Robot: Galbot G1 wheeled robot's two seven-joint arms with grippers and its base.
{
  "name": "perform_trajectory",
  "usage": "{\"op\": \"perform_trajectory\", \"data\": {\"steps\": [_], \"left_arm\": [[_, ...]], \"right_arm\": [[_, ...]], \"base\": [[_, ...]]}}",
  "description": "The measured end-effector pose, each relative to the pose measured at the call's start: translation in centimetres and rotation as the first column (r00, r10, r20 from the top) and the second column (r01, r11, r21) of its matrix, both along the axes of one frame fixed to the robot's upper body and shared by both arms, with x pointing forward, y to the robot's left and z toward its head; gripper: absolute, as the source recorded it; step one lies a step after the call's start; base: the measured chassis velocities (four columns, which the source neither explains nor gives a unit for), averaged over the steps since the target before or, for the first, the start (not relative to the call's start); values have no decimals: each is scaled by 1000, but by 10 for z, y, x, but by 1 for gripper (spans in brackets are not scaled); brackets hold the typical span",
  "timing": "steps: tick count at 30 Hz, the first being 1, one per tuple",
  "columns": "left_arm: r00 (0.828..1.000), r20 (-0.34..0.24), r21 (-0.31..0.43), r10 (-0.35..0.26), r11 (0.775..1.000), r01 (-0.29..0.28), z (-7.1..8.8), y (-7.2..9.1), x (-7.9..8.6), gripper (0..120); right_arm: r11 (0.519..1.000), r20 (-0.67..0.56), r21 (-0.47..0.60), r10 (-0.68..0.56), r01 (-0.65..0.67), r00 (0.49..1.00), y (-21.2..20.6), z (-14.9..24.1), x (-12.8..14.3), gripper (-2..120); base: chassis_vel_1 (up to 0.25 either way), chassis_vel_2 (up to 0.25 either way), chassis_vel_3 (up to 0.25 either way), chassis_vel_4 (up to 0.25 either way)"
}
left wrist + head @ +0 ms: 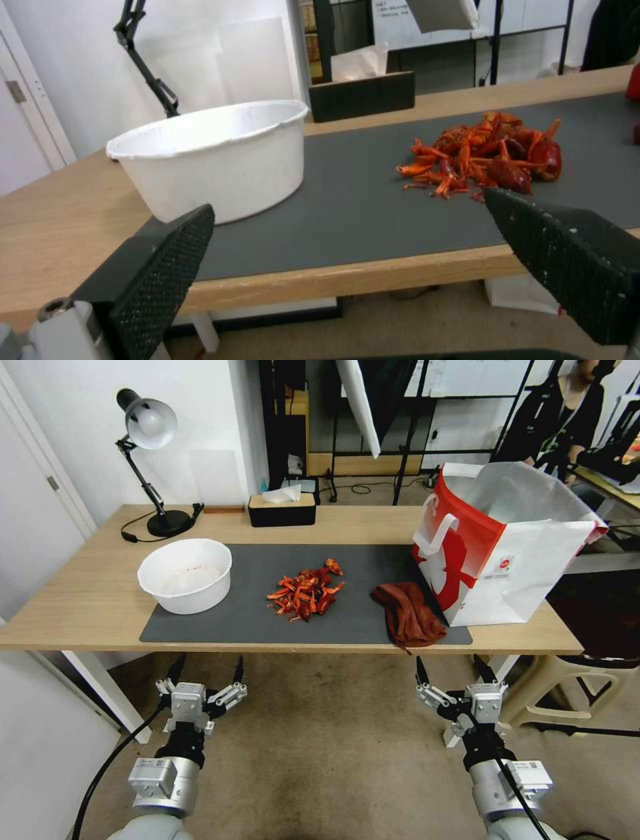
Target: Sweep shrimp from table into container with towel, then put container into takeout bag.
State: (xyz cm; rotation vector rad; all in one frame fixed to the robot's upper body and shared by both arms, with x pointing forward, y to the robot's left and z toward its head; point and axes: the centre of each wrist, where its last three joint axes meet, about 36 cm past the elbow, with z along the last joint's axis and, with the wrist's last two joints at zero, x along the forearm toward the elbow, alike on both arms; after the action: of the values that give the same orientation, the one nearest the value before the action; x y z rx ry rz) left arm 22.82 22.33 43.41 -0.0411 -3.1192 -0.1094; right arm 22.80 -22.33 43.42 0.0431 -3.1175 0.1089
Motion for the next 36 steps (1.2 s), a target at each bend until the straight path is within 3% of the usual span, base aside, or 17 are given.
{"op": "perform_trajectory", "data": {"steps": [6,7,8,12,13,16,17,19,21,24,28,36], "left_arm": [[1000,22,1,9,1000,-9,-1,0,1,100],[998,59,0,21,1000,-21,-3,1,4,100],[998,59,0,21,1000,-21,-3,1,4,100],[973,216,-23,76,997,-73,-12,5,16,100],[973,216,-23,76,997,-73,-12,5,16,100],[942,315,-56,118,993,-106,-18,8,23,100],[942,315,-56,118,993,-106,-18,8,23,100],[918,370,-80,144,989,-123,-22,10,28,100],[915,376,-83,147,989,-125,-22,10,29,100],[869,457,-131,189,981,-145,-27,14,37,100],[878,449,-101,163,986,-131,-41,18,30,100],[884,441,-84,153,988,-128,-47,19,30,100]], "right_arm": [[1000,34,7,-10,10,999,1,-1,1,100],[1000,65,13,-19,18,998,2,-2,3,100],[1000,65,13,-19,18,998,2,-2,3,100],[996,219,63,-75,63,973,6,-9,10,100],[996,219,63,-75,63,973,6,-9,10,100],[990,319,108,-120,90,940,9,-14,16,100],[990,319,108,-120,90,940,9,-14,16,100],[985,374,139,-148,103,916,11,-17,19,100],[985,376,140,-149,103,915,11,-18,19,100],[980,386,165,-167,111,907,11,-26,19,100],[977,367,180,-178,118,913,11,-31,20,100],[977,353,179,-174,116,919,11,-32,23,100]], "base": [[0,0,0,0],[0,0,0,0],[0,0,0,0],[0,0,0,0],[0,0,0,0],[0,0,0,0],[0,0,0,0],[0,0,0,0],[0,0,0,0],[0,0,0,0],[0,0,0,0],[0,0,0,0]]}}
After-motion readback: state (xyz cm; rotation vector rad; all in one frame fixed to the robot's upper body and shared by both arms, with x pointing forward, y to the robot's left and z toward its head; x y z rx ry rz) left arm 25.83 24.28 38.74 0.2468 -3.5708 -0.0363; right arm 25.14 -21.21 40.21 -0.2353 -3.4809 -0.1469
